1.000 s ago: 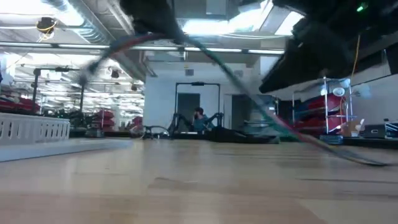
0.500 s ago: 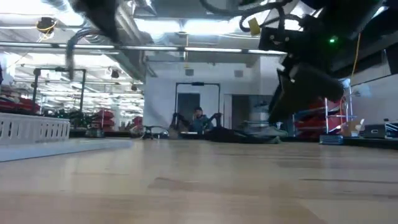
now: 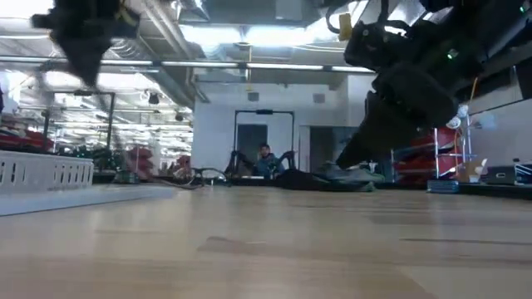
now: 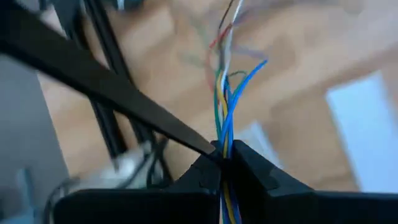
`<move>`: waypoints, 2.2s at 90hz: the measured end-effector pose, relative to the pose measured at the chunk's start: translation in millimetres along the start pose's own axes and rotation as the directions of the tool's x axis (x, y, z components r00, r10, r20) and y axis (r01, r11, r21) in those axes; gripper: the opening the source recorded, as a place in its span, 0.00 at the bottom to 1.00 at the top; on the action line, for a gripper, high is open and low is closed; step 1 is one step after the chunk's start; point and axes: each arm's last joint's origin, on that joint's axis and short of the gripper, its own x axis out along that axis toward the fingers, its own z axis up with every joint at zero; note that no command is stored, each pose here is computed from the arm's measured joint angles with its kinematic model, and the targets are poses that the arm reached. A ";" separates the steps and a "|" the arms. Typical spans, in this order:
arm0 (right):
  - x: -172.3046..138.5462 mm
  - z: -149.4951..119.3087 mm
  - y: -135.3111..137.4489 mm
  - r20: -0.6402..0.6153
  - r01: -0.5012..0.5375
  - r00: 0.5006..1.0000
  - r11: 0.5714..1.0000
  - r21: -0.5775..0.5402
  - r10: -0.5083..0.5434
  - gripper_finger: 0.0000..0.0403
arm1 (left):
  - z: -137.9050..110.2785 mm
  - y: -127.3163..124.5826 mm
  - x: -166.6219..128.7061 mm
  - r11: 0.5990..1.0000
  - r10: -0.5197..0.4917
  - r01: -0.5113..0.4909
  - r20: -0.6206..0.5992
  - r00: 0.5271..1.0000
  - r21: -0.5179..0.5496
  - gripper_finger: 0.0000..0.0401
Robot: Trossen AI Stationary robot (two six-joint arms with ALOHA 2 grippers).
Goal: Ziptie cables
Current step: Put the ziptied cables into the white cable duct
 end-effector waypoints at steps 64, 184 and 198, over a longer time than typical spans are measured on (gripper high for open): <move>4.8 -12.0 -2.9 0.069 -0.067 0.996 0.996 0.051 0.063 0.47 | -66.3 -24.7 0.9 0.972 -0.213 0.169 -0.312 0.926 -0.161 0.01; 4.2 -8.1 -0.9 0.105 -0.089 0.991 0.993 0.081 0.081 0.47 | -128.3 -81.2 6.3 0.925 -0.274 0.367 -0.497 0.823 0.097 0.50; 4.2 -7.5 -0.8 0.110 -0.092 0.991 0.992 0.085 0.083 0.47 | -119.2 -72.4 -17.5 0.908 -0.371 0.420 -0.473 0.799 -0.002 0.54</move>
